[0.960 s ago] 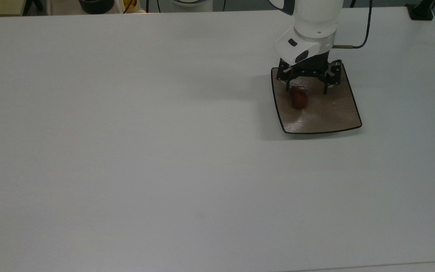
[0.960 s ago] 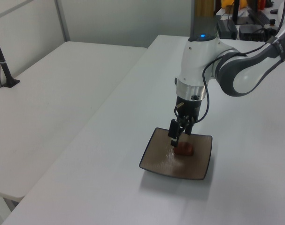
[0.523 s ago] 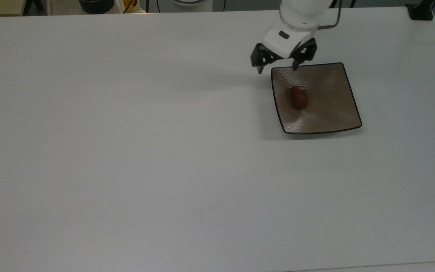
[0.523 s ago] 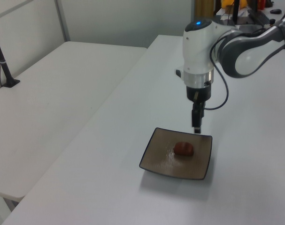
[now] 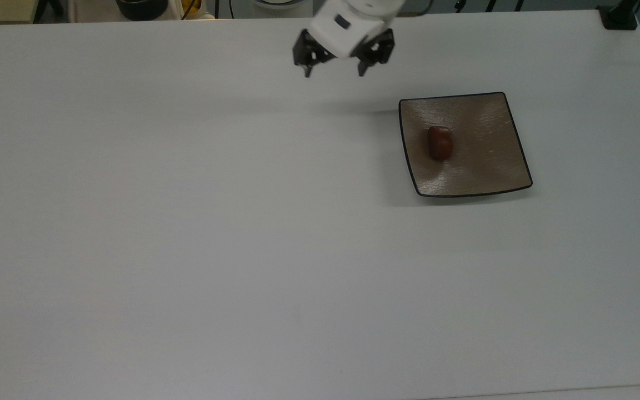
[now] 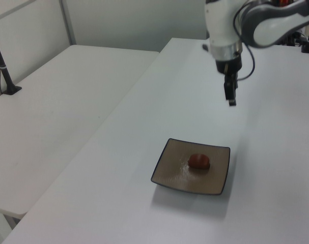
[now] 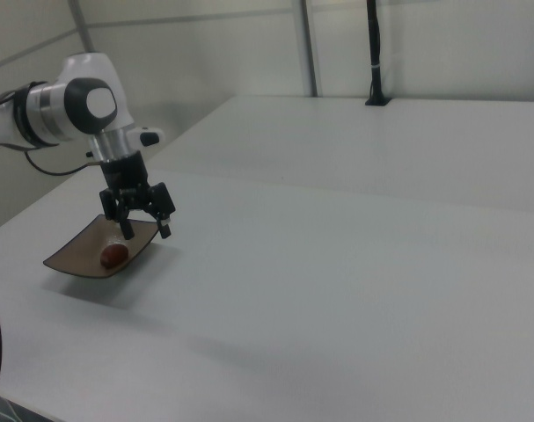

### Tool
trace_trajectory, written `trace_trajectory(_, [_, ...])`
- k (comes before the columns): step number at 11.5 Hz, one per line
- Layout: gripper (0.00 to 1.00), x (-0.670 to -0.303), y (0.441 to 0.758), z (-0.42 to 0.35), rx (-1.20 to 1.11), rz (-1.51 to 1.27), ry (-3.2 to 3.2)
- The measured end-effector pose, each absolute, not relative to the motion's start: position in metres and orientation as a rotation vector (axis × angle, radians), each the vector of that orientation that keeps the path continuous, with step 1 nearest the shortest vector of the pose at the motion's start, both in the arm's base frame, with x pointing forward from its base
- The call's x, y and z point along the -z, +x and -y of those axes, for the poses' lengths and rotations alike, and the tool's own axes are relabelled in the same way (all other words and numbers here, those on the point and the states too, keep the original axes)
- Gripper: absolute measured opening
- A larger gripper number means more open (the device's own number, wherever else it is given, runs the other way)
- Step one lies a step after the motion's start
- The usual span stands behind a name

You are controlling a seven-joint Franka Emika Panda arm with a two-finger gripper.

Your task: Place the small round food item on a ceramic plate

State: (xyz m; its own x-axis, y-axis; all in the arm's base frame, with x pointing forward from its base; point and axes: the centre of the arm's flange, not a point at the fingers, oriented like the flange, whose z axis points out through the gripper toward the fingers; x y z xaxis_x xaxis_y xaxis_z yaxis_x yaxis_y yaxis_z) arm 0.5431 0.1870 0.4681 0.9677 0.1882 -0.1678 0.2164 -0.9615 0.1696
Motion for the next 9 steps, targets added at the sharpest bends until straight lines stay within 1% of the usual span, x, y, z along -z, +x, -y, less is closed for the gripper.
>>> trace_trajectory(4, [1.0, -0.523, 0.544, -0.112, 0.137, -0.106, 2.989])
trace_trajectory(6, [1.0, -0.536, 0.543, -0.086, 0.126, -0.099, 3.043])
trace_trajectory(9, [1.0, -0.543, 0.544, -0.055, 0.122, -0.049, 3.104])
